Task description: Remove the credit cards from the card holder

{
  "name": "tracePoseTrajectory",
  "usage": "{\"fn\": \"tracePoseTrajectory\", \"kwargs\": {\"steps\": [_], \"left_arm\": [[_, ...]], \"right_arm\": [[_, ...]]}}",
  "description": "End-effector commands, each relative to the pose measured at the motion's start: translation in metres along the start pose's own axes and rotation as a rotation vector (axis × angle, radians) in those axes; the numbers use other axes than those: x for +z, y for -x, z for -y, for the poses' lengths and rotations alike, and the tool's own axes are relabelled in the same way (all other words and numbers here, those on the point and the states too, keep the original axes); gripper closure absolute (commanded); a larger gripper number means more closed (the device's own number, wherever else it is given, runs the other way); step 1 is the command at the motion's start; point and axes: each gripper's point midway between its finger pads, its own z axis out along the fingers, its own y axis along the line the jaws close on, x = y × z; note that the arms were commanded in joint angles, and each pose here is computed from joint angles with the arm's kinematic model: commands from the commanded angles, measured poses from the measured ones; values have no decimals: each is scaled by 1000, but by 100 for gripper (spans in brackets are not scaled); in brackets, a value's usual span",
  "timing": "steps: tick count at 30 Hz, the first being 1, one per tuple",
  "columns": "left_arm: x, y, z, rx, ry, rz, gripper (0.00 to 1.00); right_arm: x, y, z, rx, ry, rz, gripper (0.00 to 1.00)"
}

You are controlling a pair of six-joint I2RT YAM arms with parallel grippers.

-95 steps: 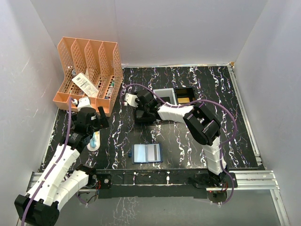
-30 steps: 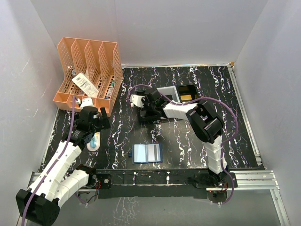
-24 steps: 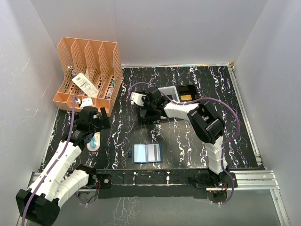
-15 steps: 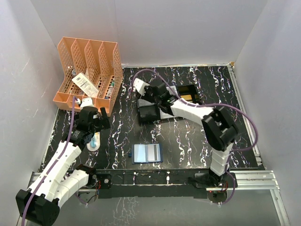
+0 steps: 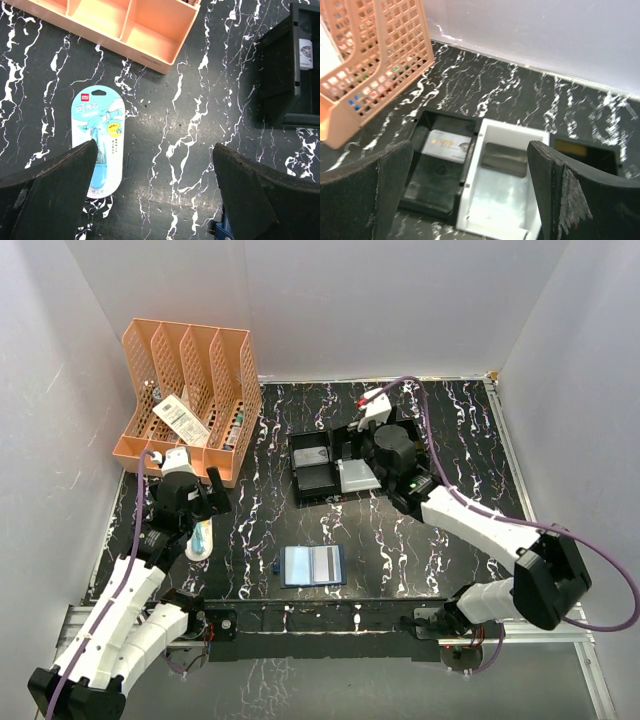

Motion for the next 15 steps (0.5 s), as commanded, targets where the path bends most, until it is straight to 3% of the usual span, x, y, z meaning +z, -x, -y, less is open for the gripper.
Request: {"fn": "tracePoseTrajectory", "kwargs": {"steps": [1, 6, 8, 12, 15], "left_arm": [[-4, 0, 4, 7, -41, 12, 1], [-1, 3, -10, -36, 41, 49, 1], [-1, 8, -15, -65, 73, 76, 1], [3, 9, -15, -58, 77, 94, 1], [1, 13, -11, -96, 54, 106, 1]], "right_arm": [[-23, -2, -8, 294, 16, -24, 2], [-49, -25, -27, 538, 68, -137, 2], [-61, -26, -42, 613, 156, -149, 2], [-98, -16, -73, 606, 422, -108, 2], [-108, -26, -67, 753, 375, -103, 2]]}}
